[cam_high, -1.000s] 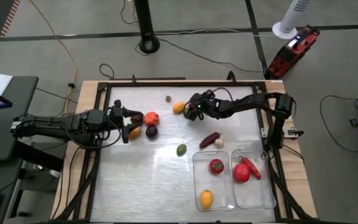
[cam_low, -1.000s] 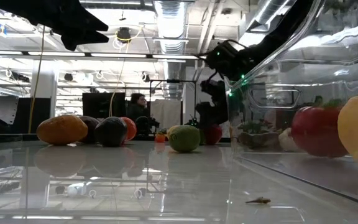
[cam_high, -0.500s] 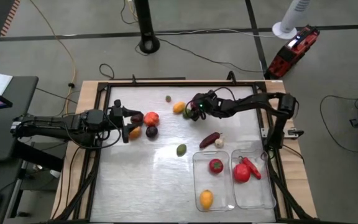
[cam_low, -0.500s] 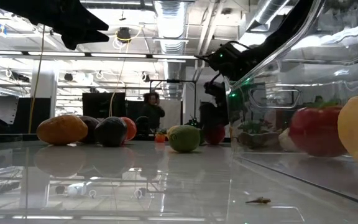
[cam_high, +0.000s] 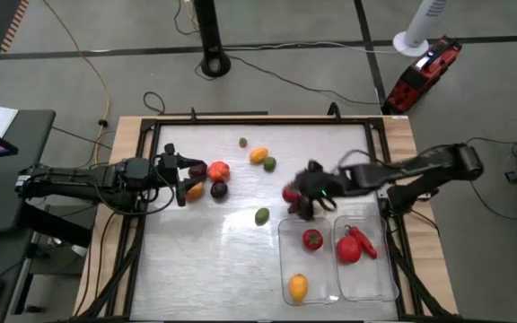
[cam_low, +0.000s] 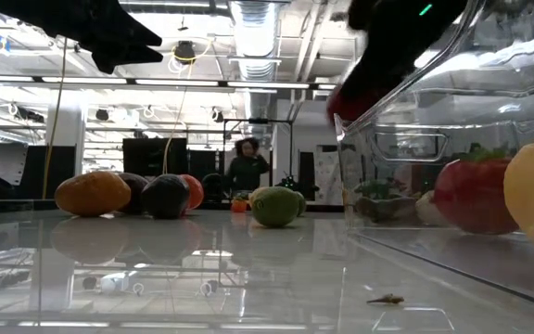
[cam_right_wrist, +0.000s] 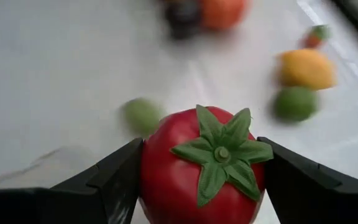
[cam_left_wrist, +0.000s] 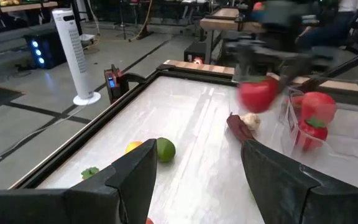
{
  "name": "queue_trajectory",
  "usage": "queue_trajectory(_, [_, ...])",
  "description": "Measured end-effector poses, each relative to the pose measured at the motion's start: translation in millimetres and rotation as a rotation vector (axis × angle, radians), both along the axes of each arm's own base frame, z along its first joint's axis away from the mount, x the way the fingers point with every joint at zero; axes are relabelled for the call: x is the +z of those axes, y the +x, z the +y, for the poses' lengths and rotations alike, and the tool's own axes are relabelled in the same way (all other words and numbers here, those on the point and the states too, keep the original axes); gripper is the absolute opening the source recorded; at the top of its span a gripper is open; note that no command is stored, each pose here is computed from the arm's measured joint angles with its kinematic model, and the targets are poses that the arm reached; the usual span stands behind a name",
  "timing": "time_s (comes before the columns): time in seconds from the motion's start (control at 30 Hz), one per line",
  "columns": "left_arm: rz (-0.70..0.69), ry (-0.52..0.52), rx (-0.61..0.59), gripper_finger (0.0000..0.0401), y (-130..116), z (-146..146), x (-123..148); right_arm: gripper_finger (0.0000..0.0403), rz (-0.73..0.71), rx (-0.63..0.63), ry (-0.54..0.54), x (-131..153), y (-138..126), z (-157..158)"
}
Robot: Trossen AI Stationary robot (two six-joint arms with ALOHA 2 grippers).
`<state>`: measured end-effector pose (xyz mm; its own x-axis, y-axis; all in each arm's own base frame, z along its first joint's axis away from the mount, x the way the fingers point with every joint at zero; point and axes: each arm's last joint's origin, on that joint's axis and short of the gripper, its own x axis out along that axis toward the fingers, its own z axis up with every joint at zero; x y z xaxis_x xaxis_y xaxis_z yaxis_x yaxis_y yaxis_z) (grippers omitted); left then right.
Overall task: Sort produce into baskets
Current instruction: Put the tomato into the left transparent bin, then put the top lime into the left transparent bin
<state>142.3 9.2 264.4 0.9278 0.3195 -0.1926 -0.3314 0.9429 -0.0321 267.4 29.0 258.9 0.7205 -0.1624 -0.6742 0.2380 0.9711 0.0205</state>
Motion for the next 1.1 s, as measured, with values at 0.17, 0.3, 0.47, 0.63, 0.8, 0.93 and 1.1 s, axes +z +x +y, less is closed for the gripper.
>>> queue_trajectory(0.17, [-0.011, -0.010, 0.001, 0.0220, 0, 0, 1, 0.0317, -0.005, 0.045, 0.051, 11, -28, 43])
queue_trajectory(0.3, [-0.019, -0.031, -0.001, 0.0220, 0, 0, 1, 0.0321, 0.005, 0.031, 0.096, 9, -36, 62])
queue_trajectory(0.47, [-0.025, -0.060, 0.001, 0.0220, 0, 0, 0, 0.0362, 0.044, 0.045, 0.183, 2, -38, 74])
queue_trajectory(0.63, [-0.026, -0.068, -0.023, 0.0220, 0, -1, 0, 0.0392, 0.070, 0.052, 0.208, 7, -36, 73])
queue_trajectory(0.8, [-0.025, -0.066, -0.021, 0.0220, 1, -1, 0, 0.0363, 0.099, -0.047, 0.159, 5, -27, 45])
queue_trajectory(0.93, [-0.025, -0.066, -0.020, 0.0220, 1, -1, 0, 0.0343, 0.206, -0.061, 0.170, -7, -17, 13])
queue_trajectory(1.1, [-0.022, -0.055, -0.022, 0.0220, 1, -1, 0, 0.0328, 0.369, -0.054, 0.200, -29, -8, -27])
